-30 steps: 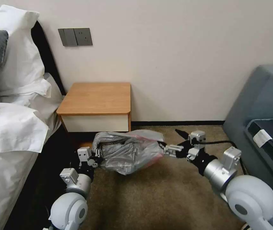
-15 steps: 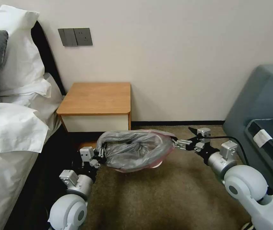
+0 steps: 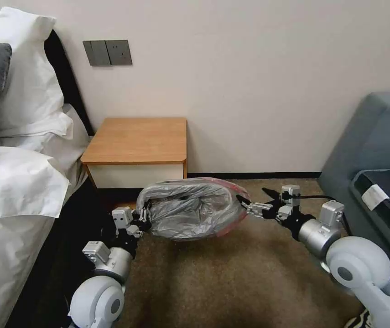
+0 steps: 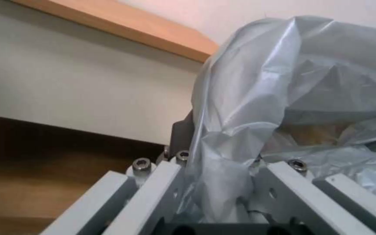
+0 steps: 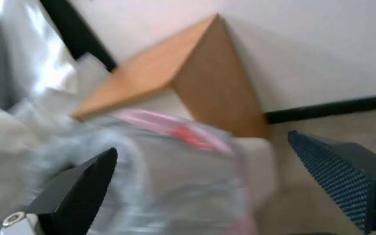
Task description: Pick up the garbage bag from the table and place it over the trash can.
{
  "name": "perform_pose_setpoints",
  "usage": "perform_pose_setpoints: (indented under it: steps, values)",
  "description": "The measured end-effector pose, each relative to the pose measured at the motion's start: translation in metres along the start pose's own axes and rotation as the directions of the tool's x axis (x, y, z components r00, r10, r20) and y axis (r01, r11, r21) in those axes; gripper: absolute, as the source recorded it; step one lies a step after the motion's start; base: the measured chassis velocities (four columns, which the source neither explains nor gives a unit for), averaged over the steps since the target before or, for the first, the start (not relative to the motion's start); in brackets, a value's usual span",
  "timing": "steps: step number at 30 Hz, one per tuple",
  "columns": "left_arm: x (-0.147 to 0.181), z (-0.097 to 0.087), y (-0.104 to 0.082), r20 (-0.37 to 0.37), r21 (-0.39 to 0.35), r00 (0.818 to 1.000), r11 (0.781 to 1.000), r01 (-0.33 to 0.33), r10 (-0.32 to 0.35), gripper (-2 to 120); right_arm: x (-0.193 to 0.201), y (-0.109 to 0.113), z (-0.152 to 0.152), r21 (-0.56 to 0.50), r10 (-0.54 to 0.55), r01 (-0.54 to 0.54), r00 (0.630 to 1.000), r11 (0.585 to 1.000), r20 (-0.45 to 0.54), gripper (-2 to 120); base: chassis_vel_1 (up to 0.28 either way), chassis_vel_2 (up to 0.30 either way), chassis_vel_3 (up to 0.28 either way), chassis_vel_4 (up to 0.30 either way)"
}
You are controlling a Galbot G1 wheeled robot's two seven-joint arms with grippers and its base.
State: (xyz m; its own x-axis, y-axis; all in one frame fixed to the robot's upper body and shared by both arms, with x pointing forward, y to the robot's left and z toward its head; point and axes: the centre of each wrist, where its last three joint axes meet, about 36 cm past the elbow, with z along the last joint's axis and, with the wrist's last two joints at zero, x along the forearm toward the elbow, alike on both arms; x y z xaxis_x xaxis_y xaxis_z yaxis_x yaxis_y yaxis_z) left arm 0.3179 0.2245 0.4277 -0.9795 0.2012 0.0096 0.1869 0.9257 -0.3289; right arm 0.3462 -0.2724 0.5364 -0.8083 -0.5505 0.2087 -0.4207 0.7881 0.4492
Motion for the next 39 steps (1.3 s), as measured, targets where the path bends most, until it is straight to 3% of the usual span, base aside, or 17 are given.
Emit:
perform_pose_setpoints:
  steps: [6, 11, 12, 13, 14, 18, 22, 24, 28, 32, 39]
  values:
    - [-0.001, 0.007, 0.002, -0.015, -0.005, 1.0, 1.0, 0.026, -0.026, 3, 0.009, 0.03, 0.007, -0.143, -0.059, 0.064, 0.998, 0.988, 0.036, 100, 0.0, 0.0, 0.0, 0.0]
    - [-0.003, 0.009, 0.002, -0.016, 0.0, 0.999, 0.999, 0.047, -0.047, 3, 0.016, 0.05, 0.015, -0.192, -0.062, 0.072, 0.996, 0.979, 0.059, 100, 0.0, 0.0, 0.0, 0.0]
    - [-0.004, 0.009, 0.001, -0.014, 0.005, 0.998, 0.999, 0.053, -0.053, 3, 0.023, 0.068, 0.022, -0.238, -0.031, 0.044, 0.998, 0.97, 0.059, 100, 0.0, 0.0, 0.0, 0.0]
    - [-0.004, 0.009, 0.001, -0.014, 0.007, 0.998, 0.999, 0.054, -0.054, 3, 0.025, 0.073, 0.024, -0.25, -0.015, 0.029, 0.998, 0.968, 0.055, 100, 0.0, 0.0, 0.0, 0.0]
    - [-0.004, 0.01, -0.001, -0.012, 0.013, 0.998, 0.998, 0.056, -0.056, 3, 0.029, 0.083, 0.037, -0.292, 0.066, -0.058, 0.998, 0.955, 0.017, 100, 0.0, 0.0, 0.0, 0.0]
    - [-0.004, 0.011, -0.002, -0.015, 0.025, 0.998, 0.998, 0.057, -0.057, 3, 0.034, 0.087, 0.052, -0.313, 0.132, -0.127, 0.991, 0.941, -0.005, 100, 0.0, 0.0, 0.0, 0.0]
    - [-0.004, 0.011, -0.002, -0.017, 0.039, 0.998, 0.998, 0.056, -0.056, 3, 0.032, 0.08, 0.063, -0.322, 0.124, -0.116, 0.992, 0.939, 0.004, 100, 0.0, 0.0, 0.0, 0.0]
    - [-0.004, 0.01, -0.002, -0.016, 0.054, 0.998, 0.997, 0.054, -0.053, 3, 0.024, 0.068, 0.081, -0.335, 0.052, -0.032, 0.997, 0.942, 0.05, 100, 0.0, 0.0, 0.0, 0.0]
    - [-0.004, 0.008, -0.001, -0.022, 0.072, 0.998, 0.996, 0.056, -0.054, 3, 0.012, 0.054, 0.103, -0.346, 0.026, 0.007, 0.995, 0.938, 0.091, 100, 0.0, 0.0, 0.0, 0.0]
    - [-0.003, 0.006, -0.003, -0.023, 0.088, 0.998, 0.995, 0.052, -0.051, 3, 0.0, 0.032, 0.13, -0.341, 0.034, 0.017, 0.989, 0.94, 0.141, 100, 0.0, 0.0, 0.0, 0.0]
    - [-0.002, 0.004, -0.004, -0.027, 0.101, 0.998, 0.994, 0.05, -0.048, 3, -0.005, 0.014, 0.144, -0.329, 0.049, 0.013, 0.982, 0.944, 0.181, 100, 0.0, 0.0, 0.0, 0.0]
